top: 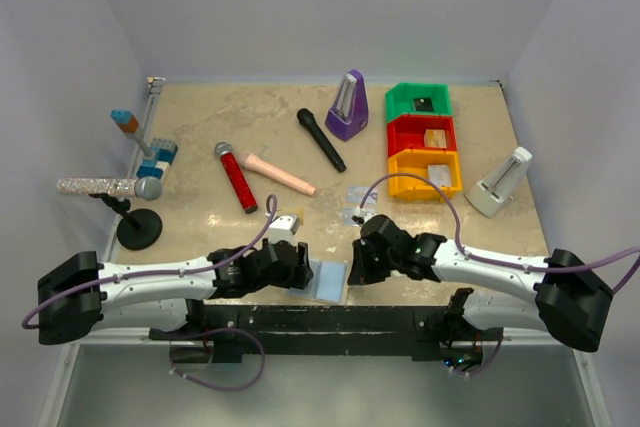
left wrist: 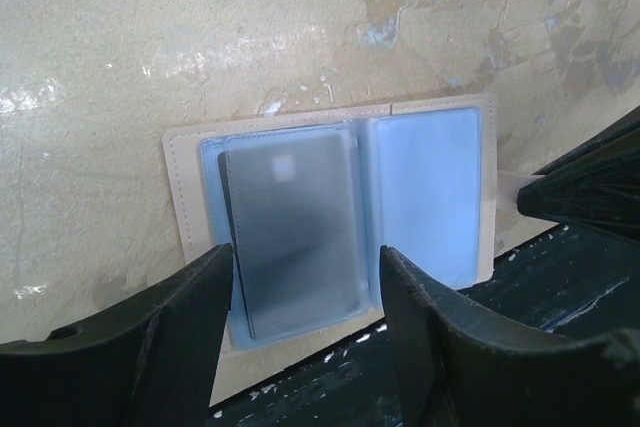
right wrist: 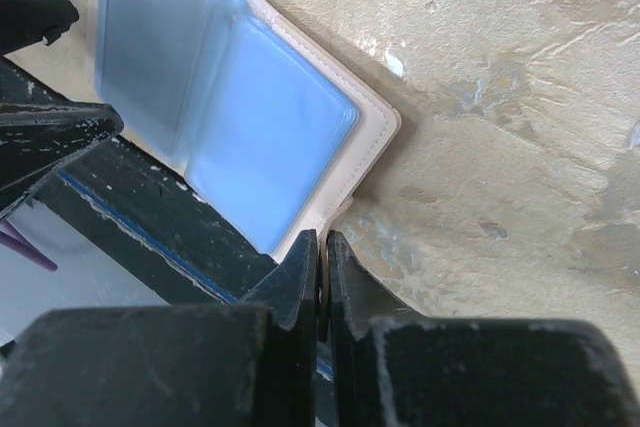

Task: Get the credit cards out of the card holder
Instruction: Remove the credit card from the card holder.

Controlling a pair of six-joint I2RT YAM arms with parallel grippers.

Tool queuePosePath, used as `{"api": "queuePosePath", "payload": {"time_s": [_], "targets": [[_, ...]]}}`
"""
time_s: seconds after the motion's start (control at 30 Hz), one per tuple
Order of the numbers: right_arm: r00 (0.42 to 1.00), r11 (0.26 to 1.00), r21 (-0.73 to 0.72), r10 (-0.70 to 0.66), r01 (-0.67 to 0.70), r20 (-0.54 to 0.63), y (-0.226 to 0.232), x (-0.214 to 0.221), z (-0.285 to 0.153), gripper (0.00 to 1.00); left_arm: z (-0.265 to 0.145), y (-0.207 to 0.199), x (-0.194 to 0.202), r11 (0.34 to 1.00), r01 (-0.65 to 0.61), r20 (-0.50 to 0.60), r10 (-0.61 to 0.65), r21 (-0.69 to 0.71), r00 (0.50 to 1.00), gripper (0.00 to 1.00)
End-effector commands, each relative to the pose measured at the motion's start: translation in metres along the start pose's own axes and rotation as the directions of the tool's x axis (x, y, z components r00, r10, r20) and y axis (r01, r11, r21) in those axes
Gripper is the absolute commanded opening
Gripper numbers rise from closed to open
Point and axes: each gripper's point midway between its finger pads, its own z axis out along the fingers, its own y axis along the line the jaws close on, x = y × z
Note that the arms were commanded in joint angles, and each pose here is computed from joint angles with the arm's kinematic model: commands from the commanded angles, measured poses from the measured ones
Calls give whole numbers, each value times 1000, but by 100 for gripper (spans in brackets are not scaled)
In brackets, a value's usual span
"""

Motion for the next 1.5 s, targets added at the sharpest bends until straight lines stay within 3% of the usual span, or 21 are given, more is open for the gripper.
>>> {"api": "queuePosePath", "payload": {"time_s": [0.0, 0.33, 0.9, 1.13, 1.47], "targets": [[1000, 999, -35, -7, 8, 10, 8, -3, 0, 0, -2, 1, -8, 1000, 17, 35, -16, -13, 999, 65], [1000, 999, -36, -8, 9, 6, 9, -3, 2, 0, 5, -13, -2, 999, -2, 2, 2, 45, 1000, 64], [1000, 999, -41, -12, 12, 1, 10, -2, 4, 0, 12, -2, 11, 1000, -6, -45, 6, -11, 999, 64], [1000, 999, -46, -14, 14, 0, 11, -3, 3, 0, 22, -17, 29, 998, -15, -130, 23, 62, 991, 64], [1000, 999, -40, -13, 13, -5, 8, 0, 4, 0, 22, -40, 29, 984, -36, -139, 60, 173, 989, 63]]}}
